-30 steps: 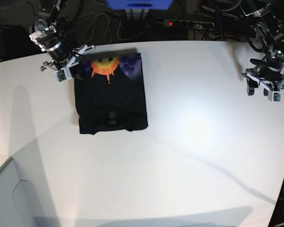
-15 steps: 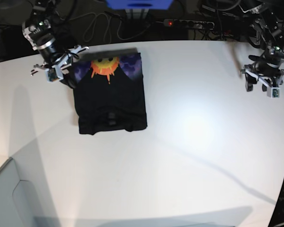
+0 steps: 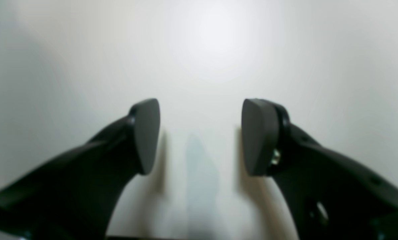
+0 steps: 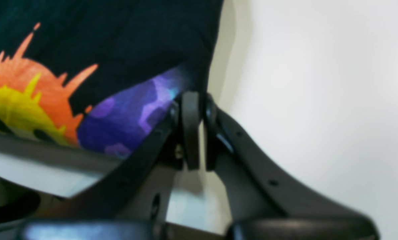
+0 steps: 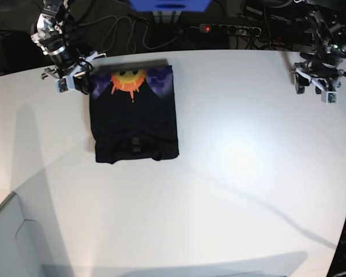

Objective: Fold the T-shirt properly

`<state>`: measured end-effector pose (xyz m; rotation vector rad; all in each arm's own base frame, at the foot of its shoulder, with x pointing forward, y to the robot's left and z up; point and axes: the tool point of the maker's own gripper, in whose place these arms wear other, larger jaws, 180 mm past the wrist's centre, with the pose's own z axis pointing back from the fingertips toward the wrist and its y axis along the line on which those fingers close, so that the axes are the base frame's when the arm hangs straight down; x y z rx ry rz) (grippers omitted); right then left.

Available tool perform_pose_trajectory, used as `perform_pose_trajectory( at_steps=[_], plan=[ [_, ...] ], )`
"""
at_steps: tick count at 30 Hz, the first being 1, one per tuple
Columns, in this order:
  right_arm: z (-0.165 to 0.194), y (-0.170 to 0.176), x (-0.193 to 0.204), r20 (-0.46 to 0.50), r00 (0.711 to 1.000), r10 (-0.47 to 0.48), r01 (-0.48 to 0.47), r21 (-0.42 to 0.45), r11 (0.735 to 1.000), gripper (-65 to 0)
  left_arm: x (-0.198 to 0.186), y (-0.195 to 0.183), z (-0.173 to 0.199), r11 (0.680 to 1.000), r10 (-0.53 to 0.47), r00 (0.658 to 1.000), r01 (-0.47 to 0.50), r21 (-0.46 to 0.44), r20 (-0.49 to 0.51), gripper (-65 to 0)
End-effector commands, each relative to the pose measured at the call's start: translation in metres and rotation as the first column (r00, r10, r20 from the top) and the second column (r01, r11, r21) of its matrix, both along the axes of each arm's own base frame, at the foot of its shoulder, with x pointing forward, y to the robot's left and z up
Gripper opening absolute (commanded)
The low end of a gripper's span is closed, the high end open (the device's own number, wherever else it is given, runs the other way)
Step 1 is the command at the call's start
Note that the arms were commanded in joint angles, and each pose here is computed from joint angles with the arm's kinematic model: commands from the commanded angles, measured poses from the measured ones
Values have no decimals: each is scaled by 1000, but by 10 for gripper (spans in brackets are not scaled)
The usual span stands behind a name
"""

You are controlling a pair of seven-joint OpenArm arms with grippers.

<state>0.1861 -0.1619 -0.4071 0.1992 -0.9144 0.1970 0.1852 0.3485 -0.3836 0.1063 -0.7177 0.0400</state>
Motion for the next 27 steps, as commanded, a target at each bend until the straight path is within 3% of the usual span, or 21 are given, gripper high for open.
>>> perform_pose_trajectory(
  at_steps=[1, 7, 12, 16, 20, 27],
  plan=[
    [8, 0, 3, 34, 999, -3, 2, 10, 1000, -650, 5, 7, 14, 1000, 6, 999, -6, 12, 50, -279],
    [5, 0, -5, 18, 1000, -7, 7, 12, 1000, -650, -9, 12, 15, 998, 51, 997, -48, -44, 65, -279],
    [21, -21, -1, 105, 989, -99, 96, 37, 995, -650, -25, 6, 11, 996, 46, 998, -43, -72, 42, -297],
    [27, -40, -11, 118, 980, -160, 157, 39, 987, -650, -42, 5, 7, 994, 57, 998, -56, -99, 15, -468],
    [31, -53, -38, 82, 980, -182, 184, -11, 983, -650, -75, 15, 6, 985, 130, 991, -131, -109, -13, -632],
    [22, -40, -117, -104, 984, -145, 141, -46, 989, -650, -148, 13, -7, 968, 216, 966, -231, -96, -145, -650]
  ],
)
